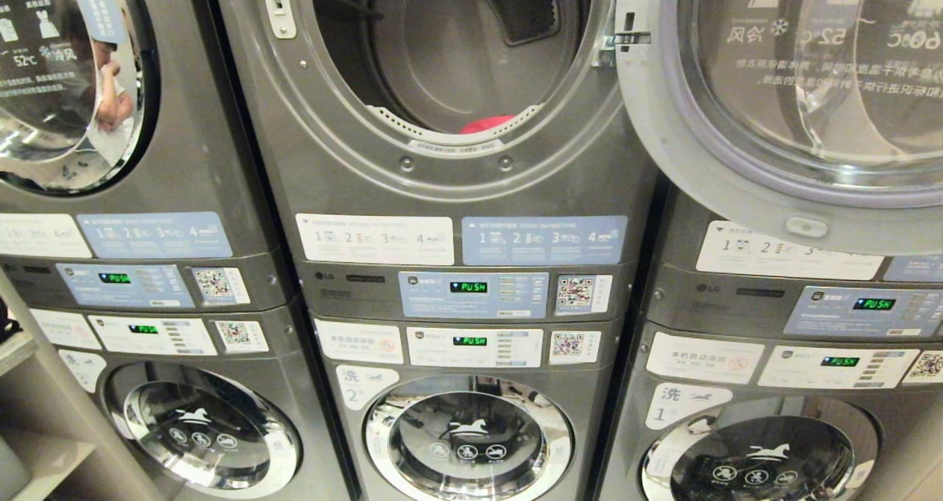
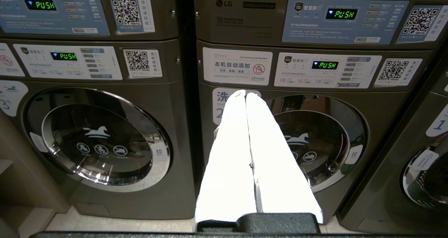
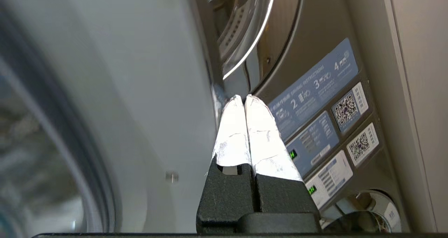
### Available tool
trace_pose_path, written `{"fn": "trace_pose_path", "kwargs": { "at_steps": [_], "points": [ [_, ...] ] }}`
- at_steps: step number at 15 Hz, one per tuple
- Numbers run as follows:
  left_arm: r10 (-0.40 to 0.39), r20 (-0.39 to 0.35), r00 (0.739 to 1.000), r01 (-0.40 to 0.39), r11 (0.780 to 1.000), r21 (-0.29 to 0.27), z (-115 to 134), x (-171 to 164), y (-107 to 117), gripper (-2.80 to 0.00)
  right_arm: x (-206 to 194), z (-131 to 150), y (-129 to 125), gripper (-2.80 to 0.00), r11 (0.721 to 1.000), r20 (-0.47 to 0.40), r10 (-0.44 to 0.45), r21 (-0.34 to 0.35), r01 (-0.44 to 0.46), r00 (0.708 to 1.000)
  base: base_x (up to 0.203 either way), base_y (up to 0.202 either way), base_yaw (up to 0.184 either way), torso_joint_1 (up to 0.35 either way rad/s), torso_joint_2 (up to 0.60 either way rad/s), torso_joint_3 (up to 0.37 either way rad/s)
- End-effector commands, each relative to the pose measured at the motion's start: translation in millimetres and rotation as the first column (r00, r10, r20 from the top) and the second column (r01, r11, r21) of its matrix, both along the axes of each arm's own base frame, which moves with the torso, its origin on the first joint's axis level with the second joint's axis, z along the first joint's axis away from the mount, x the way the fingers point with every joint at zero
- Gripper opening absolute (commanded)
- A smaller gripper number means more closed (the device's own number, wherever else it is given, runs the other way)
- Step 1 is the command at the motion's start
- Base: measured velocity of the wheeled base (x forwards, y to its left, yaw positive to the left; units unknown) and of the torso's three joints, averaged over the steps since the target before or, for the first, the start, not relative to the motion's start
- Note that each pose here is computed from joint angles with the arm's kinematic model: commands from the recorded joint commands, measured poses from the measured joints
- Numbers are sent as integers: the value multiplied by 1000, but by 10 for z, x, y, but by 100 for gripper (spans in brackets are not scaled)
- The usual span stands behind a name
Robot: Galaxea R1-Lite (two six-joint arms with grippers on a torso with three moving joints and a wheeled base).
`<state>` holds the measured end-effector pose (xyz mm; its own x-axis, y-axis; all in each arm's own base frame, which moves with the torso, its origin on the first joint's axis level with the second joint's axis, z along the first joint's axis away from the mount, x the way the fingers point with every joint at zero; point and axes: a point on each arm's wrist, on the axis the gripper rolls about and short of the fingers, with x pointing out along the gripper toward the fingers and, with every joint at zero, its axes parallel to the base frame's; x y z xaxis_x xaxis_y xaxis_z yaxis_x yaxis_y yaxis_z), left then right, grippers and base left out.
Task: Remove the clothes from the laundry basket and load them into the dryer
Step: Close the dryer
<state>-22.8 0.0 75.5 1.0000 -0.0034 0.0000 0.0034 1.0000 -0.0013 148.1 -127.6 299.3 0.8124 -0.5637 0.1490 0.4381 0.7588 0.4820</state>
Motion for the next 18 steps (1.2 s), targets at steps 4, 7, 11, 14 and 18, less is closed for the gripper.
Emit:
{"fn": "trace_pose_path", "kwargs": {
  "at_steps": [4, 7, 11, 14, 18],
  "points": [
    [0, 2, 1000, 0, 1000, 0, 0, -1, 0, -280, -318, -148, 477, -280, 985, 54, 138, -114, -131, 989, 0, 0, 0, 0, 0, 0],
    [0, 2, 1000, 0, 1000, 0, 0, -1, 0, -280, -496, -180, 714, -280, 965, 95, 223, -160, -206, 970, 0, 0, 0, 0, 0, 0],
    [0, 2, 1000, 0, 1000, 0, 0, -1, 0, -280, -968, -357, 1033, -280, 932, 125, 264, -290, -219, 956, 0, 0, 0, 0, 0, 0],
    [0, 2, 1000, 0, 1000, 0, 0, -1, 0, -280, -1347, -525, 1242, -280, 924, 158, 226, -347, -160, 961, 0, 0, 0, 0, 0, 0],
    [0, 2, 1000, 0, 1000, 0, 0, -1, 0, -280, -1669, -737, 1406, -280, 939, 162, 145, -334, -83, 976, 0, 0, 0, 0, 0, 0]
  ]
}}
